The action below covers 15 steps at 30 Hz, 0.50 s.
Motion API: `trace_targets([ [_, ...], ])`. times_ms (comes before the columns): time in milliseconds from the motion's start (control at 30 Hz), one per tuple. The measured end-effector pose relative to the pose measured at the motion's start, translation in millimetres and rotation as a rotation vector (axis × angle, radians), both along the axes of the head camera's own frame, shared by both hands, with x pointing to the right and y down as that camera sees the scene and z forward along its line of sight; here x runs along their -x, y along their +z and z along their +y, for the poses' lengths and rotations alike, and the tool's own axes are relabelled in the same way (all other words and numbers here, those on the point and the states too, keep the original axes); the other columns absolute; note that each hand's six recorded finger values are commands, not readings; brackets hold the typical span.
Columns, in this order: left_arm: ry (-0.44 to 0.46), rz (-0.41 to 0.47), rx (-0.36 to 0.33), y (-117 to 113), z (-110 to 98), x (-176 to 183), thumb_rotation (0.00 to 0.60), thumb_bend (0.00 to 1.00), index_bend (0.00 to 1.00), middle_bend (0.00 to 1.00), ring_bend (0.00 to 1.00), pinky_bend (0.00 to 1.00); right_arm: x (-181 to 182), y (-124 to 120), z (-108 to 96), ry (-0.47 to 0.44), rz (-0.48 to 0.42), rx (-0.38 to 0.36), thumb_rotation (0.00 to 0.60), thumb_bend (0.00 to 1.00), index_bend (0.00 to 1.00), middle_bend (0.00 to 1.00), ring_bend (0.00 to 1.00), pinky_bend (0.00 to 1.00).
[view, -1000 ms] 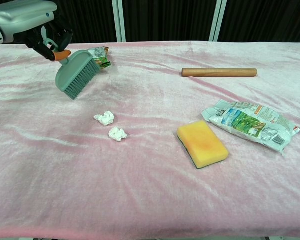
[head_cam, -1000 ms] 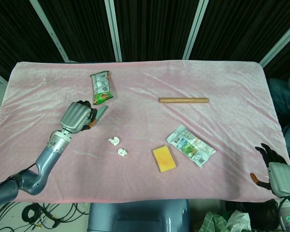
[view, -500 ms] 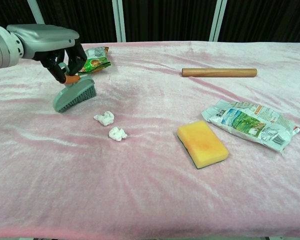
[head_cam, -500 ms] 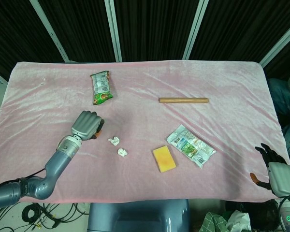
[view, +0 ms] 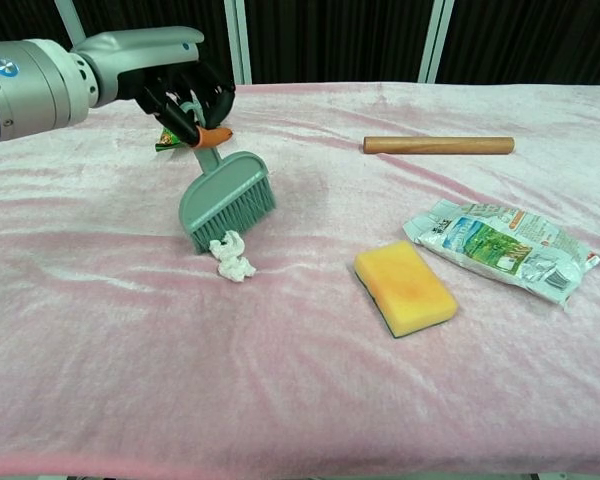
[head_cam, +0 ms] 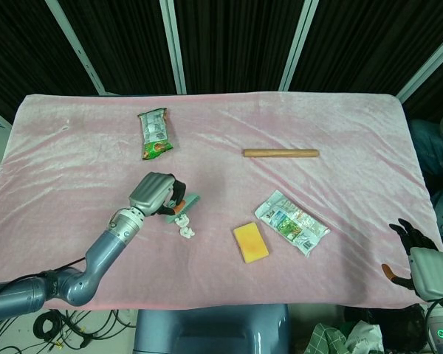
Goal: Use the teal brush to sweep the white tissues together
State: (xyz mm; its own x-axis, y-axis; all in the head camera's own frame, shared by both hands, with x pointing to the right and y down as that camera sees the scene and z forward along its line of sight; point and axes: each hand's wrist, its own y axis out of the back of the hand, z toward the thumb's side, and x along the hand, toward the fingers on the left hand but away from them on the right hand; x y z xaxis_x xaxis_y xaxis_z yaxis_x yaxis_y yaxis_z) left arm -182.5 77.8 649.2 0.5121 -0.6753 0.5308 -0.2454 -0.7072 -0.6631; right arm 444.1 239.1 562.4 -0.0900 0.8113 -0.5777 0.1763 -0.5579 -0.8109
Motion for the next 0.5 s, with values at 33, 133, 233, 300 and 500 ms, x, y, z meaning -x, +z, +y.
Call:
trace_targets([
  [33,-0.007,0.025,0.024,-0.4,1.2,-2.0,0.600,0.49,0.74,0.73,0.43,0.51,0.0,0.0,-0.1,-0.001,0.001,0.000,0.600,0.21,0.16,0.07,0.14,0.22],
  [133,-0.028,0.085,0.067,-3.8,1.8,-5.8,0.600,0.49,0.74,0.73,0.43,0.51,-0.1,0.3,-0.1,-0.001,0.001,0.001,0.600,0.20,0.16,0.07,0.14,0.23],
  [233,-0.054,0.147,0.086,-9.5,0.0,-7.4,0.600,0.49,0.74,0.73,0.43,0.51,-0.2,0.2,-0.1,0.001,0.000,0.001,0.600,0.20,0.16,0.07,0.14,0.23],
  [300,-0.057,0.169,0.079,-13.4,-1.7,-7.1,0.600,0.49,0.74,0.73,0.43,0.51,-0.1,0.1,-0.1,0.001,0.000,0.001,0.600,0.20,0.16,0.07,0.14,0.23],
  [500,-0.067,0.192,0.059,-23.8,-7.1,3.2,0.600,0.49,0.75,0.73,0.43,0.51,0.6,0.3,0.0,-0.001,0.001,0.001,0.600,0.20,0.16,0.07,0.14,0.23],
])
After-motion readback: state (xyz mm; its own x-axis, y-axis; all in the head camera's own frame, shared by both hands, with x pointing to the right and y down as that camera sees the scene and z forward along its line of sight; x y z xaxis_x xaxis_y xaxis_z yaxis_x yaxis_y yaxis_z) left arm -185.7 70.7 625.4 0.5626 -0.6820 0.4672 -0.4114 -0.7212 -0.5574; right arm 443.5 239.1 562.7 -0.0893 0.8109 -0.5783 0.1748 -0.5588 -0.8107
